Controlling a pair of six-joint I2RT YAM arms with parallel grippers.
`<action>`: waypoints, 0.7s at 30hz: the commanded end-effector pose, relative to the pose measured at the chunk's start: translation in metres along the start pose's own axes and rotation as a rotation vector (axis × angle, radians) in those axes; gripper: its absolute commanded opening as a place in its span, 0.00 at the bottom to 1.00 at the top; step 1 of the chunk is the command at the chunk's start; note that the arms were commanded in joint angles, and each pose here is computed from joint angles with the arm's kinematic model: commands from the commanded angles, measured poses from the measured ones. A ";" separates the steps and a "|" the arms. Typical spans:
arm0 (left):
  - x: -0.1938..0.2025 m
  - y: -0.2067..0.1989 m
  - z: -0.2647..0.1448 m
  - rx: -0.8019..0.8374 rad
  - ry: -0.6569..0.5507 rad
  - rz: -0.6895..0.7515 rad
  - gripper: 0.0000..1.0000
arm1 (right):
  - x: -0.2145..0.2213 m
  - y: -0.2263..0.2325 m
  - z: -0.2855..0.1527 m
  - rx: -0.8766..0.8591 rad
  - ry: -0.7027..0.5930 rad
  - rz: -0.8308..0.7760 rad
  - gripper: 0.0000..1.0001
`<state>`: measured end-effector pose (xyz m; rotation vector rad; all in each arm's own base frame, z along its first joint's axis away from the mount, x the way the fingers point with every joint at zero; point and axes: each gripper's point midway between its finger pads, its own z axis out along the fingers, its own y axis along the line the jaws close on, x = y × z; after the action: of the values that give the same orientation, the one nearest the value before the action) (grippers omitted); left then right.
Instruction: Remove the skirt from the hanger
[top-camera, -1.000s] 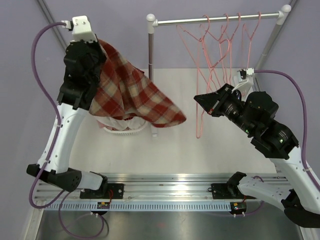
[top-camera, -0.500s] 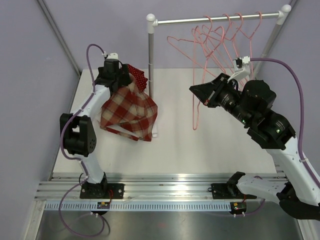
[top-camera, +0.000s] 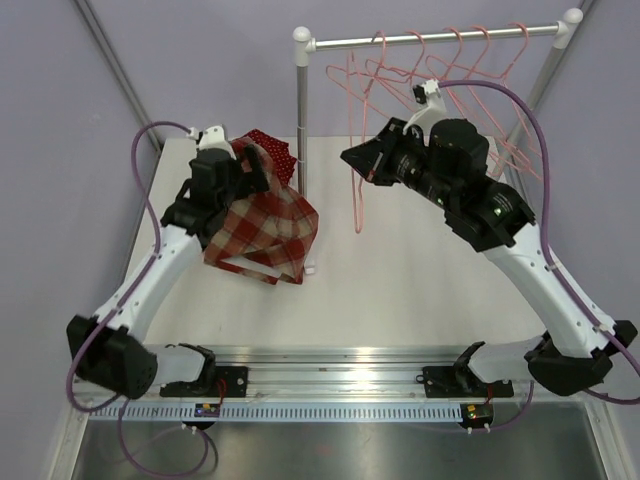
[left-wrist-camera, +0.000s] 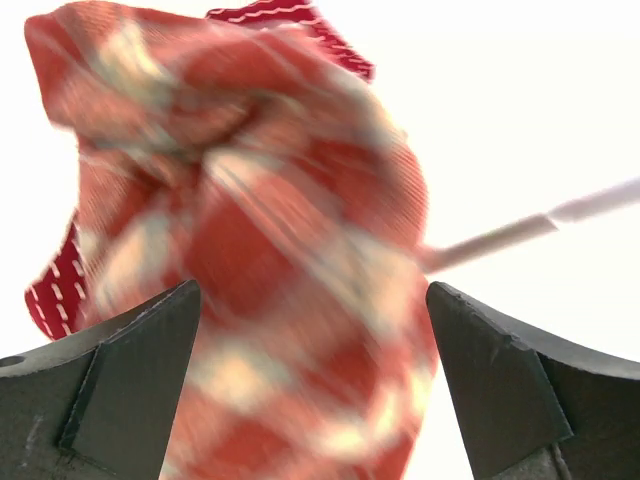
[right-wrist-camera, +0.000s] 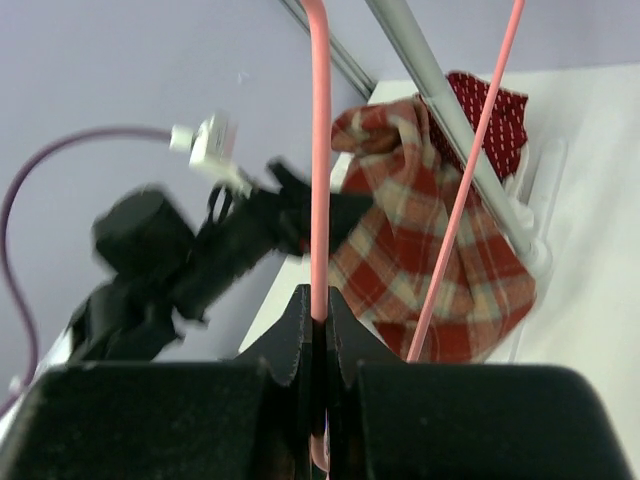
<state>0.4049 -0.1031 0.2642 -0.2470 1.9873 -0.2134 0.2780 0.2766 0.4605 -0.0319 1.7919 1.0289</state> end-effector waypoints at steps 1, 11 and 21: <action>0.010 -0.013 -0.034 0.063 -0.052 -0.036 0.99 | -0.042 0.030 0.012 -0.080 -0.097 -0.094 0.00; 0.072 -0.037 -0.102 0.200 -0.033 -0.020 0.99 | -0.060 -0.033 0.082 -0.052 -0.050 0.002 0.00; 0.076 -0.058 -0.123 0.261 -0.034 -0.020 0.99 | -0.019 -0.047 0.078 -0.069 0.041 0.098 0.00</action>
<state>0.2630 -0.1734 0.2428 -0.0496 1.9679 -0.4516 0.3935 0.2914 0.3966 0.0301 1.9194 1.0660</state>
